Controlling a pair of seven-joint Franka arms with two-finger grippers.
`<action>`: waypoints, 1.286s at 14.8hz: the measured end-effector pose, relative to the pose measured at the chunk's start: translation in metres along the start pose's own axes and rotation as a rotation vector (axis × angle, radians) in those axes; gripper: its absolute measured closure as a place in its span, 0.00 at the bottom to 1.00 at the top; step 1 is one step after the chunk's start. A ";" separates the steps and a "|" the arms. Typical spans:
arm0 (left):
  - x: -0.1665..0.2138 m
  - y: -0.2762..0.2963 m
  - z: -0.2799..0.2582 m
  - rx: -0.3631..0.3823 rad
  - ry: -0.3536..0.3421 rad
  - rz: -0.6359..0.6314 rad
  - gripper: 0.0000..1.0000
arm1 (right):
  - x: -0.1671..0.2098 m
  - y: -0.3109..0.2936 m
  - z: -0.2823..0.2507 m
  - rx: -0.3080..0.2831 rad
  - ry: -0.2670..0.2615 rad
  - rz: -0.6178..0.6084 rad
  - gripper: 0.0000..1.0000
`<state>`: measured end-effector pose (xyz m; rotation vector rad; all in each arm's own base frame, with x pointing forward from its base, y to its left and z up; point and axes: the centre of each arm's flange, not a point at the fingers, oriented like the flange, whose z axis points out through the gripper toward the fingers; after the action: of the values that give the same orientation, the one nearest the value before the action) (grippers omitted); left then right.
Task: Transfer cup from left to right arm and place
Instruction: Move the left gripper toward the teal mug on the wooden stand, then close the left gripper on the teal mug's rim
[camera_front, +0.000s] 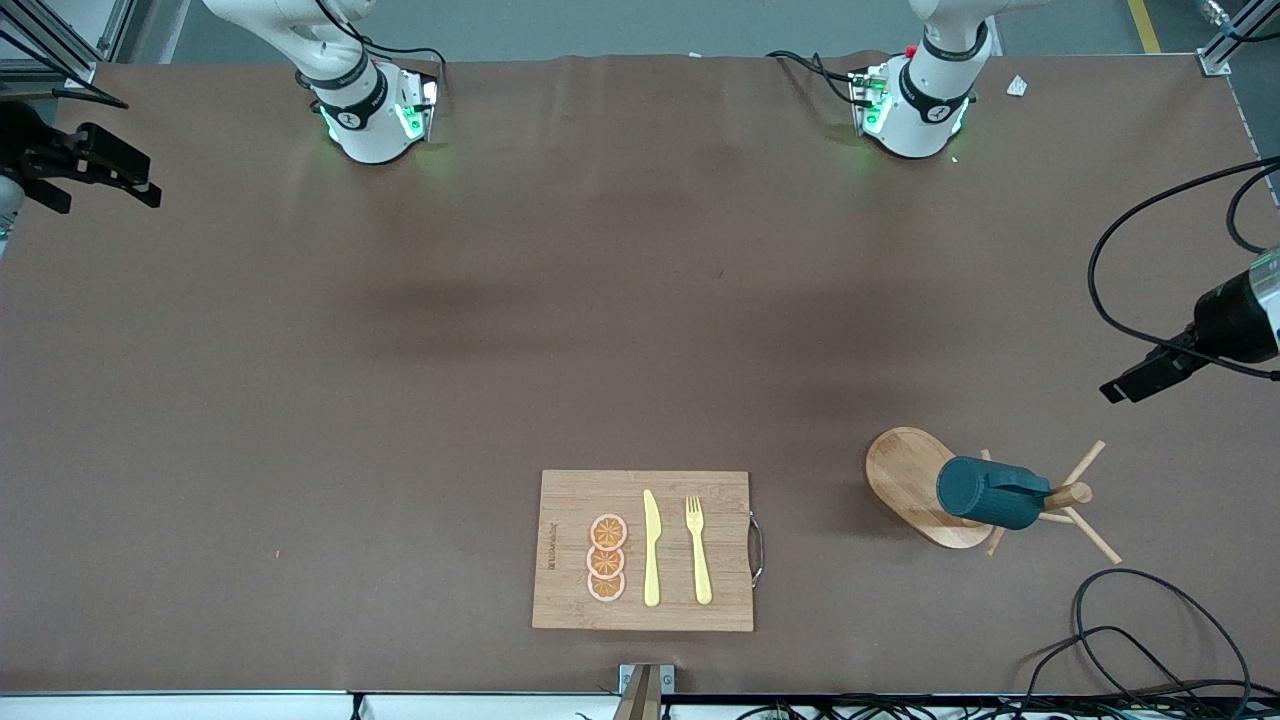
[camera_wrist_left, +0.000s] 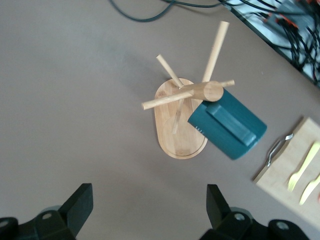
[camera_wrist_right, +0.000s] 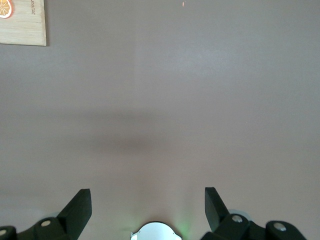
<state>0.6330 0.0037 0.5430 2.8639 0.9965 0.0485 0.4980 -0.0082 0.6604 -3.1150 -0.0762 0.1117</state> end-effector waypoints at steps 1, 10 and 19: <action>-0.001 0.004 0.006 0.003 -0.010 -0.080 0.00 | 0.000 0.000 0.000 0.000 0.001 0.000 0.00; -0.009 0.048 0.048 -0.111 -0.108 -0.744 0.00 | -0.001 0.000 -0.011 -0.001 0.023 0.001 0.00; 0.019 0.051 0.101 -0.187 -0.098 -0.925 0.00 | 0.000 0.001 -0.009 -0.001 0.021 0.002 0.00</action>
<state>0.6858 -0.0339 0.4480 1.9718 2.0266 -0.0719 0.4987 -0.0090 0.6697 -3.1169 -0.0734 0.0792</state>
